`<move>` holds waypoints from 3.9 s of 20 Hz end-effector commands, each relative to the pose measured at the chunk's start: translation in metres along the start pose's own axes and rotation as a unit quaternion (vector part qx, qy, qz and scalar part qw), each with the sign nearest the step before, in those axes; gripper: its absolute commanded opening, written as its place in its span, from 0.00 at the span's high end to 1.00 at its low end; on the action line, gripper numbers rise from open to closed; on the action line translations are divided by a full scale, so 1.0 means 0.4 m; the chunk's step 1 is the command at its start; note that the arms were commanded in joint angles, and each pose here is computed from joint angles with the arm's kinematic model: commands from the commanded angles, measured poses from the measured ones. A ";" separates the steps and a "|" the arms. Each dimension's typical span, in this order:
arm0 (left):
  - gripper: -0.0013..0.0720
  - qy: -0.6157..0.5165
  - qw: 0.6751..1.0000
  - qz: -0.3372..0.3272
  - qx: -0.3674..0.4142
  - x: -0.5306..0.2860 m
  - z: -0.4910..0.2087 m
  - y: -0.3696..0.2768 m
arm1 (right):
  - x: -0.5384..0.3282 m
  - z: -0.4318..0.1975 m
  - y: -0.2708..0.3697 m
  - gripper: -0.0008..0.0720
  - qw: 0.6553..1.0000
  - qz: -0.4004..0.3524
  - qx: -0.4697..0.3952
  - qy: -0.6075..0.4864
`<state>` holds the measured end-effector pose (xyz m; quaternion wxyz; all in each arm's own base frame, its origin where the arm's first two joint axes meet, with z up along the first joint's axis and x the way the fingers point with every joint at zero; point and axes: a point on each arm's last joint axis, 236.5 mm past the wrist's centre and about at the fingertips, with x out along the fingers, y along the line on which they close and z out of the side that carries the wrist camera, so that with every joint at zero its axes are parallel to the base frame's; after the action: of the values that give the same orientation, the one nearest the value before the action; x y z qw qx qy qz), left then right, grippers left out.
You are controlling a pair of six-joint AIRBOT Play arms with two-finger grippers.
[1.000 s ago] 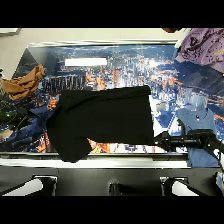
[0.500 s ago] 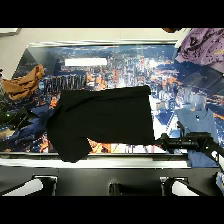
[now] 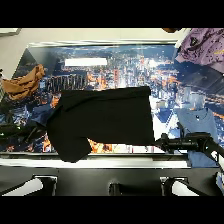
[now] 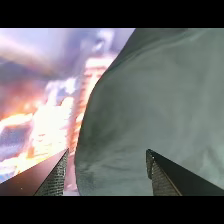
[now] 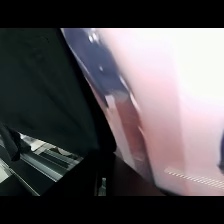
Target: Fold the clothes and pants, and hang the long-sleeved shirts on hangers.
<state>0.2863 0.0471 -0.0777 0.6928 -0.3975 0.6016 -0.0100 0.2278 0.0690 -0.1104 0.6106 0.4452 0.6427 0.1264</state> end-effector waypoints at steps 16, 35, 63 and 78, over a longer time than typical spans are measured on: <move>0.95 0.034 0.998 -0.047 0.010 0.093 -0.077 -0.030 | -0.011 0.007 0.028 0.95 1.000 0.014 0.004 -0.011; 0.96 -0.500 0.803 0.001 0.326 -0.976 0.198 -0.858 | -0.833 0.049 1.123 0.95 0.783 0.002 -0.446 -0.434; 0.96 -0.128 0.942 0.098 0.294 0.111 0.509 -0.487 | -0.233 0.713 0.539 0.95 0.939 -0.165 -0.205 -0.223; 0.96 0.032 0.943 0.168 0.285 0.177 0.380 -0.351 | -0.120 0.605 0.326 0.95 0.957 -0.244 -0.151 -0.043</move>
<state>0.5296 -0.0078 -0.0595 0.7887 -0.0874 0.6024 -0.0857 0.5163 0.0158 -0.0352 0.7434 0.1907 0.6392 0.0493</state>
